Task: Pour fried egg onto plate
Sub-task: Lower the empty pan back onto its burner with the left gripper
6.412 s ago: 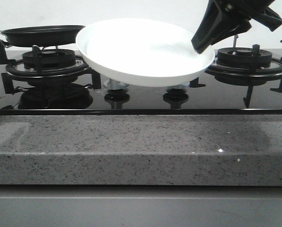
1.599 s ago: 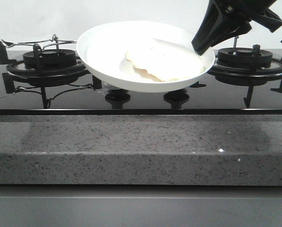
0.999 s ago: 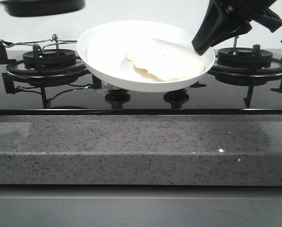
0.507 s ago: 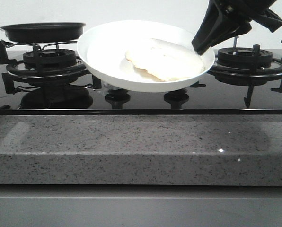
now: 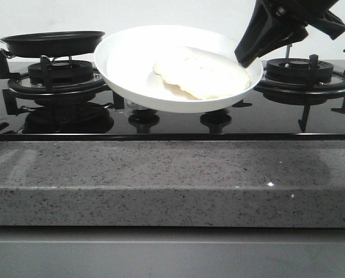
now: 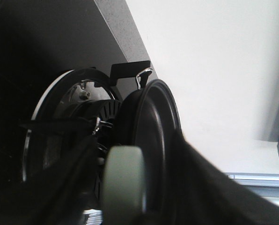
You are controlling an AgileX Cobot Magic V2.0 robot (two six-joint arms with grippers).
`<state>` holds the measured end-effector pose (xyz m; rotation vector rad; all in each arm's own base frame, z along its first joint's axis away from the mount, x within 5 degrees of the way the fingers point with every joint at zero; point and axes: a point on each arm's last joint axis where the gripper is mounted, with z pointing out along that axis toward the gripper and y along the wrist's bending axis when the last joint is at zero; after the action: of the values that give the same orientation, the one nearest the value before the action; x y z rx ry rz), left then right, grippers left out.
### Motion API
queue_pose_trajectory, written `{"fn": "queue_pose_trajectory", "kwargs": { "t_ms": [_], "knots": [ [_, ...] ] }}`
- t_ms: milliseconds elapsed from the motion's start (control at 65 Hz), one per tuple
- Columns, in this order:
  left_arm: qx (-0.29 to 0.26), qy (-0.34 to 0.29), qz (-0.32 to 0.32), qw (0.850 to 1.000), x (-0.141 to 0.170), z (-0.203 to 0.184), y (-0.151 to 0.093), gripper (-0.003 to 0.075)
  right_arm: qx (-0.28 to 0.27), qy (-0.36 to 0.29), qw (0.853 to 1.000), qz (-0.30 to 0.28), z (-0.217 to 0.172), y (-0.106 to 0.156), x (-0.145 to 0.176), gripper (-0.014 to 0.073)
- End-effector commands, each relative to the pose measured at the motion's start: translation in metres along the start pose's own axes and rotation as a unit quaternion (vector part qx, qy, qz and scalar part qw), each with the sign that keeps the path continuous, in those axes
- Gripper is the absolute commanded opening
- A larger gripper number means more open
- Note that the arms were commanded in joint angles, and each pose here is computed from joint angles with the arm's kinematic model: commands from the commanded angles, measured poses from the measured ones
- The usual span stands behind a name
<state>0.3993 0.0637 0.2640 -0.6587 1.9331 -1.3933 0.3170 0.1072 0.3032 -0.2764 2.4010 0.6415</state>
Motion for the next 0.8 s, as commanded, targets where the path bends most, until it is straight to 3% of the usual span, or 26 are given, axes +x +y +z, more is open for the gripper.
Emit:
{"fn": "queue_pose_trajectory", "kwargs": {
  "t_ms": [0,446,538,784],
  "knots": [
    [0.056,0.001,0.022,0.998,0.001,-0.009,-0.033,0.0506,-0.012,-0.056,0.998,0.002,-0.02,0.011,-0.015,-0.0057],
    [0.041,0.082,0.056,0.994,0.016,-0.01,-0.029,0.05,-0.012,-0.056,0.998,0.002,-0.02,0.011,-0.015,-0.0057],
    [0.042,0.087,0.057,0.994,0.017,-0.01,-0.029,0.0436,-0.012,-0.056,0.998,0.002,-0.02,0.011,-0.015,-0.0057],
    [0.052,0.101,0.056,0.992,0.019,-0.011,-0.031,0.0153,-0.012,-0.056,0.998,0.002,-0.02,0.011,-0.015,-0.0057]
  ]
}}
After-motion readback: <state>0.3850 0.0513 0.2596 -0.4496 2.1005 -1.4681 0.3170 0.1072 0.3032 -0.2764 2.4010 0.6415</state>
